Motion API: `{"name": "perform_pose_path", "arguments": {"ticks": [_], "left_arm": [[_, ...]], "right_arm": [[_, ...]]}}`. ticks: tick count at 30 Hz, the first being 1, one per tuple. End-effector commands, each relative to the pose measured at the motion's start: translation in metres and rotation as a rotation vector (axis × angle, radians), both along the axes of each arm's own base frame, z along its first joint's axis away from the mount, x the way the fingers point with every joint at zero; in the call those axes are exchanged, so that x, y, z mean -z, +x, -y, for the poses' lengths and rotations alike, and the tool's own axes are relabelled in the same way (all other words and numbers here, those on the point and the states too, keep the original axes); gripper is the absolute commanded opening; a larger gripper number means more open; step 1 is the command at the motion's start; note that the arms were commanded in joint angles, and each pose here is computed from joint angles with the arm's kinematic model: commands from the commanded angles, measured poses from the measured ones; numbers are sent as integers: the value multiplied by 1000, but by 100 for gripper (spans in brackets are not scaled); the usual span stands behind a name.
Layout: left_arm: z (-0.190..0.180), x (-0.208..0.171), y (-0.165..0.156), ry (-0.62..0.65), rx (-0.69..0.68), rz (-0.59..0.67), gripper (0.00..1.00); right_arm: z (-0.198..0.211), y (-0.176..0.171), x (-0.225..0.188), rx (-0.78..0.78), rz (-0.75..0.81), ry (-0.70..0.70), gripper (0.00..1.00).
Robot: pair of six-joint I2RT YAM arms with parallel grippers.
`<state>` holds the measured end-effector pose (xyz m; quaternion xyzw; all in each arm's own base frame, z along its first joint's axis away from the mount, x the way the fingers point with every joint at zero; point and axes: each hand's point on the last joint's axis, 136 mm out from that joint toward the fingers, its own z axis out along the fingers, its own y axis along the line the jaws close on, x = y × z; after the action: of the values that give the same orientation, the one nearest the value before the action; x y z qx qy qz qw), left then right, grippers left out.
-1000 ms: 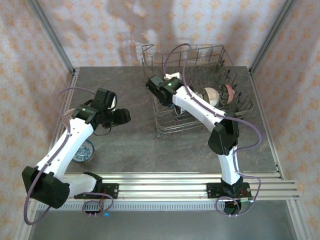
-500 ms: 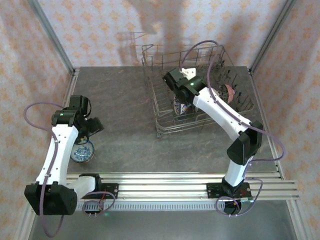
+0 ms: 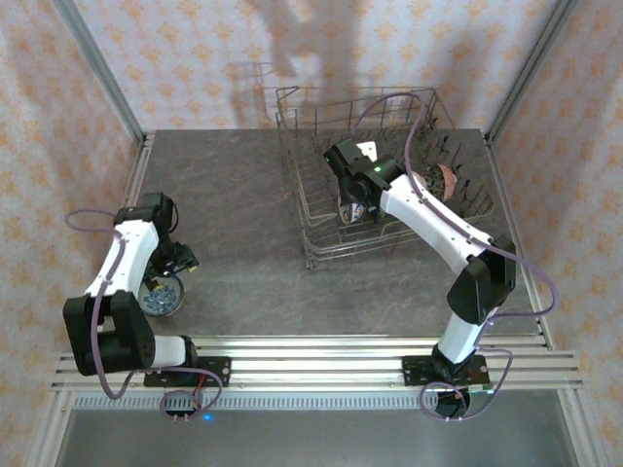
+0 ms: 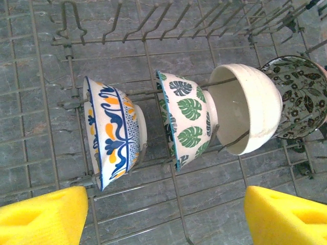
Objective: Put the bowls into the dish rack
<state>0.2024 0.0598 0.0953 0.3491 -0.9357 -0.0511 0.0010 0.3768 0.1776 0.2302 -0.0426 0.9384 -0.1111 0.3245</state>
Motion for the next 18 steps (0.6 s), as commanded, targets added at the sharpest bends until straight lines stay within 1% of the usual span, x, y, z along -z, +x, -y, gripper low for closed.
{"name": "perform_pose_path", "arguments": {"ticks": [1, 5, 10, 15, 18], "left_arm": [[-1, 13, 4, -14, 15, -27, 76], [0, 29, 3, -32, 13, -71, 74], [2, 37, 6, -51, 21, -82, 66], [6, 45, 5, -76, 27, -97, 46], [7, 47, 3, -79, 24, -106, 39]], "right_arm": [[2, -2, -12, -13, 26, 26, 79], [3, -2, -14, -10, 30, 34, 79], [5, -2, -17, -4, 37, 36, 80], [6, -3, -15, 2, 31, 35, 80], [5, -2, -17, 1, 34, 36, 80]]}}
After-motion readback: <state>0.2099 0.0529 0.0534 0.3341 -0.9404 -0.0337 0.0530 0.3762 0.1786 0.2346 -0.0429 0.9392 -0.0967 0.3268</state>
